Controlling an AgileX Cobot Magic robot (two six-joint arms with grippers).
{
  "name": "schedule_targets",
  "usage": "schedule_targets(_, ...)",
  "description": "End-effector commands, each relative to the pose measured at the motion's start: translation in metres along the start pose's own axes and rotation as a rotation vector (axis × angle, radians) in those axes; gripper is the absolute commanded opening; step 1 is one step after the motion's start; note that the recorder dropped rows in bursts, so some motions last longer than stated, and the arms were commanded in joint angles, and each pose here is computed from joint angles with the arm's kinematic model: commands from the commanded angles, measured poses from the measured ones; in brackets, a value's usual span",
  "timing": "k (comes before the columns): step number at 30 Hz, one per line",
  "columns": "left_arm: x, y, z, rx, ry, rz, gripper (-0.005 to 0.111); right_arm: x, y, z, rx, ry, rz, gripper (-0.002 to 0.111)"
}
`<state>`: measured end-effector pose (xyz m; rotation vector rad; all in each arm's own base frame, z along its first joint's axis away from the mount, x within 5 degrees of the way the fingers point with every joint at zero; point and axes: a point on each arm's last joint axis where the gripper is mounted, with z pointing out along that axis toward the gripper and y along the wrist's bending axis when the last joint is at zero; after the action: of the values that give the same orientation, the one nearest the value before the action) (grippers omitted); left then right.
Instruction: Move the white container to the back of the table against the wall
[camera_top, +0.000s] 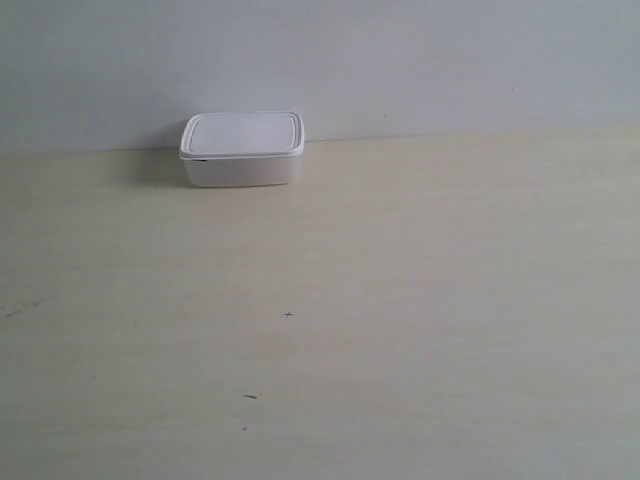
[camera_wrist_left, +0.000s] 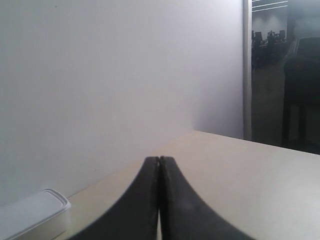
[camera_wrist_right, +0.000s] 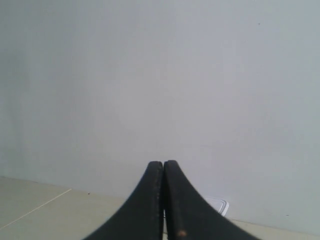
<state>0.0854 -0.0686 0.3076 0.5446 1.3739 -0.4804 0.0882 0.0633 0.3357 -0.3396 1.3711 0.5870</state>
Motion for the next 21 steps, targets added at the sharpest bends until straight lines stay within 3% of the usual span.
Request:
schedule_targets(1,0.002,0.0,0.001,0.002,0.011,-0.005,0.0,0.003,0.0,0.0,-0.004,0.012,-0.008,0.0)
schedule_targets(9,0.002,0.0,0.0,0.002,0.01,-0.005,0.0,0.003,0.0,0.0,-0.004,0.012,-0.008,0.0)
schedule_targets(18,-0.002,0.001,-0.029,-0.007,-0.11,-0.008,0.0,-0.01,-0.001,-0.017,-0.012,-0.079,0.0,0.0)
schedule_targets(21,0.015,0.008,-0.042,-0.12,-0.114,0.011,0.0,-0.02,-0.006,-0.03,0.035,-0.159,-0.099,0.0)
